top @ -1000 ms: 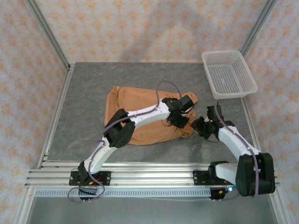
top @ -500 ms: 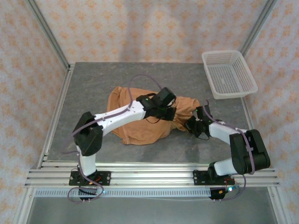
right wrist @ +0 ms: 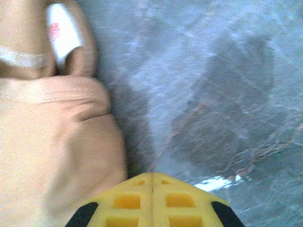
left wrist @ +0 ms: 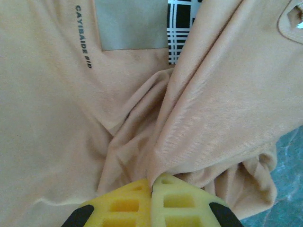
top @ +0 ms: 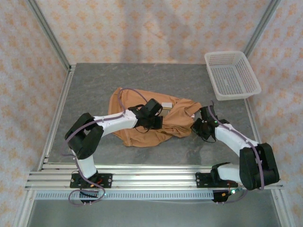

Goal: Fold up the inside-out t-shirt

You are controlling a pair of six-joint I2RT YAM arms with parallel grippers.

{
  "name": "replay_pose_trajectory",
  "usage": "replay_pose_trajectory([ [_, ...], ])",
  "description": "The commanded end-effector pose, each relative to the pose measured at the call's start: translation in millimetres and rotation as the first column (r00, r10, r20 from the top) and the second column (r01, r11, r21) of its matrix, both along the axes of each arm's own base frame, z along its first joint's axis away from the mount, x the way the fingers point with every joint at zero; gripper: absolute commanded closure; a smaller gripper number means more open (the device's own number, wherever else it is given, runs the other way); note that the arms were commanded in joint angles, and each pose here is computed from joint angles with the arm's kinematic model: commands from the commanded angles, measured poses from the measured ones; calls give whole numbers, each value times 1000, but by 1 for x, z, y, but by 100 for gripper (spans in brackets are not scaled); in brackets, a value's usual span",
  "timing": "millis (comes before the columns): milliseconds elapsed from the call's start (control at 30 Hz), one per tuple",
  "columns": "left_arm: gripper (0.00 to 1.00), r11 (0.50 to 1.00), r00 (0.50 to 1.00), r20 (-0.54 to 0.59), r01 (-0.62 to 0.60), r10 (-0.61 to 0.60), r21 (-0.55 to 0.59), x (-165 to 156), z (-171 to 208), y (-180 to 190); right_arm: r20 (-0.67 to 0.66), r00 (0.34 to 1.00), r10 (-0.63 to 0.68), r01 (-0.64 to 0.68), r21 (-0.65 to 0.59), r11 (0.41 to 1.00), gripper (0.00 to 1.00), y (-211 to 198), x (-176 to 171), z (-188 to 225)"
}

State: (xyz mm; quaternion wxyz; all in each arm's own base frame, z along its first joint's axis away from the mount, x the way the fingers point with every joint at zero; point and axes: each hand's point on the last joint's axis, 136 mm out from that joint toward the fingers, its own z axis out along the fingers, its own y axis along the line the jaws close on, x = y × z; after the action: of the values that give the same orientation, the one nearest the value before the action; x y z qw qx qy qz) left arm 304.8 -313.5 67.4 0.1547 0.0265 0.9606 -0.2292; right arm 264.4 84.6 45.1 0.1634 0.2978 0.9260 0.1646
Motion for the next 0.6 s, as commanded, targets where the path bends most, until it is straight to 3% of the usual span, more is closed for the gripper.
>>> replay_pose_trajectory([
  [0, 96, 994, 998, 55, 0, 6, -107, 9, 26, -18, 91, 991, 100, -98, -19, 995, 97, 20, 8, 36],
  [100, 98, 993, 998, 62, 3, 4, -119, 11, 30, -21, 164, 976, 145, -155, 49, 987, 88, 51, 17, 53],
  [233, 98, 992, 998, 62, 6, 2, -126, 12, 32, -24, 168, 963, 210, -222, 53, 974, 83, 87, 22, 52],
  [367, 99, 992, 998, 66, 4, 4, -126, 12, 34, -24, 116, 965, 234, -238, 24, 971, 79, 100, 22, 35],
  [567, 100, 993, 998, 70, 8, 1, -121, 12, 36, -22, 94, 967, 237, -240, 22, 971, 61, 108, 24, 22],
])
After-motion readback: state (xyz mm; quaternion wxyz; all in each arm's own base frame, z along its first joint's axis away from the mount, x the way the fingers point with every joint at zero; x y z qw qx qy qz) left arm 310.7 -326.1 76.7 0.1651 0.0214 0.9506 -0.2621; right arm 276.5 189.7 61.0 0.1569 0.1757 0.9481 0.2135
